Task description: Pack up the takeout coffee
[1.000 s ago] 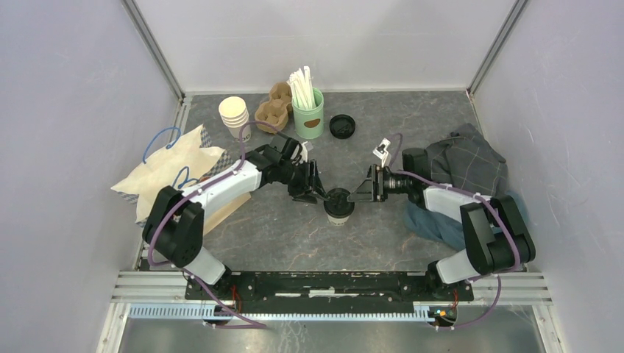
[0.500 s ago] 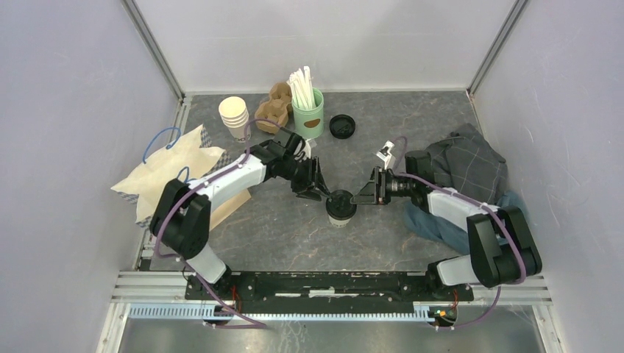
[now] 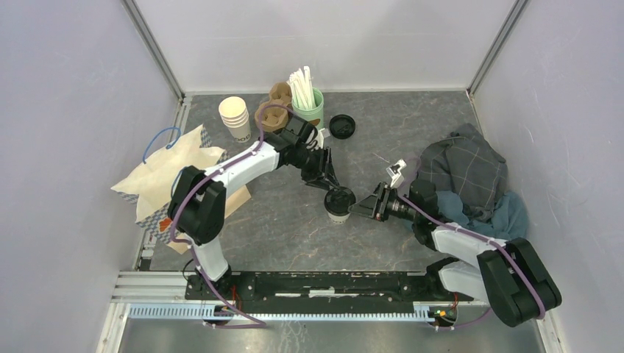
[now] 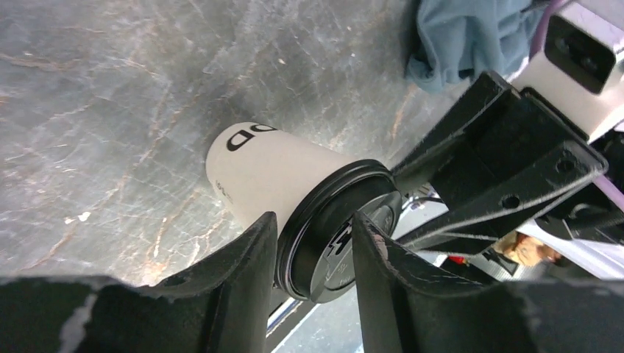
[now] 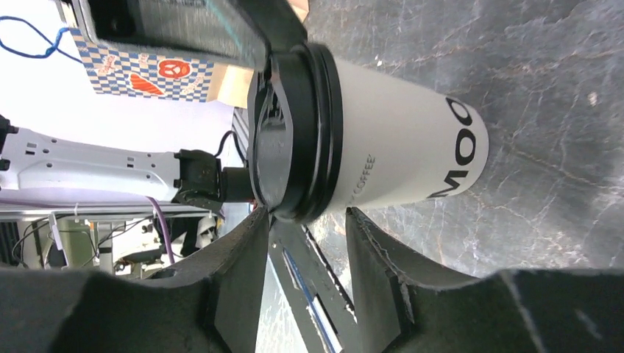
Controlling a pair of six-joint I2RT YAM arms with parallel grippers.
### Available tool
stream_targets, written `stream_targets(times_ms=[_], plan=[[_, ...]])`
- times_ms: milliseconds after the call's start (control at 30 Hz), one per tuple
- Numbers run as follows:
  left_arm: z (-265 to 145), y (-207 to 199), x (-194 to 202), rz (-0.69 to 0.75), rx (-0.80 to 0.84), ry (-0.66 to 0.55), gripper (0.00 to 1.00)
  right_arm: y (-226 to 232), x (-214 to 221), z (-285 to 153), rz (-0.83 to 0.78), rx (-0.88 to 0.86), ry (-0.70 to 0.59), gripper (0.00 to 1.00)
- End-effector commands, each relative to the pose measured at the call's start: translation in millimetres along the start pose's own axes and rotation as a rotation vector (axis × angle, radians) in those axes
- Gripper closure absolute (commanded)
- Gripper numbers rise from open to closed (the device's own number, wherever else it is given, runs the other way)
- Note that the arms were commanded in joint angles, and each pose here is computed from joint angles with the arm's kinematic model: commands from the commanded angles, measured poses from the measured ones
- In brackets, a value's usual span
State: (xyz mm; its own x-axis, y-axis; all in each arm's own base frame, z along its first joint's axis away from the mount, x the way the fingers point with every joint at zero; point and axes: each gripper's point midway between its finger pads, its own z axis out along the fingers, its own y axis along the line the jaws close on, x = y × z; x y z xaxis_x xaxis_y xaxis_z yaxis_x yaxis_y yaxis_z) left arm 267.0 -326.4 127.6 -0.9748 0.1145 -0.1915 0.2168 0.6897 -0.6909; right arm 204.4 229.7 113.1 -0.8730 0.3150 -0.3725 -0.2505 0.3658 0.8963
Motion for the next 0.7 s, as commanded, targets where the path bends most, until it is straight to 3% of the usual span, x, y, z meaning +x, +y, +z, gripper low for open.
stream_targets(times_ms=[0, 133, 267, 367, 533, 667], plan=[[-8, 9, -14, 0.093, -0.091, -0.042, 0.45, -4, 2, 1, 0.017, 0.034, -0.016, 0.48], [-31, 7, -14, 0.119, -0.137, -0.079, 0.25, -14, -1, -6, -0.072, 0.097, 0.045, 0.31], [-45, 4, -1, 0.113, -0.119, -0.089, 0.16, -13, -9, -7, -0.146, 0.067, 0.121, 0.21], [-45, -1, 10, 0.068, -0.038, -0.079, 0.17, -12, -15, -1, -0.175, 0.056, 0.178, 0.21], [-39, 3, 18, 0.007, 0.026, -0.069, 0.32, -3, -29, 8, -0.179, 0.014, 0.168, 0.22], [-29, 6, 27, -0.027, 0.066, -0.037, 0.35, -1, -30, 10, -0.174, -0.001, 0.168, 0.24]])
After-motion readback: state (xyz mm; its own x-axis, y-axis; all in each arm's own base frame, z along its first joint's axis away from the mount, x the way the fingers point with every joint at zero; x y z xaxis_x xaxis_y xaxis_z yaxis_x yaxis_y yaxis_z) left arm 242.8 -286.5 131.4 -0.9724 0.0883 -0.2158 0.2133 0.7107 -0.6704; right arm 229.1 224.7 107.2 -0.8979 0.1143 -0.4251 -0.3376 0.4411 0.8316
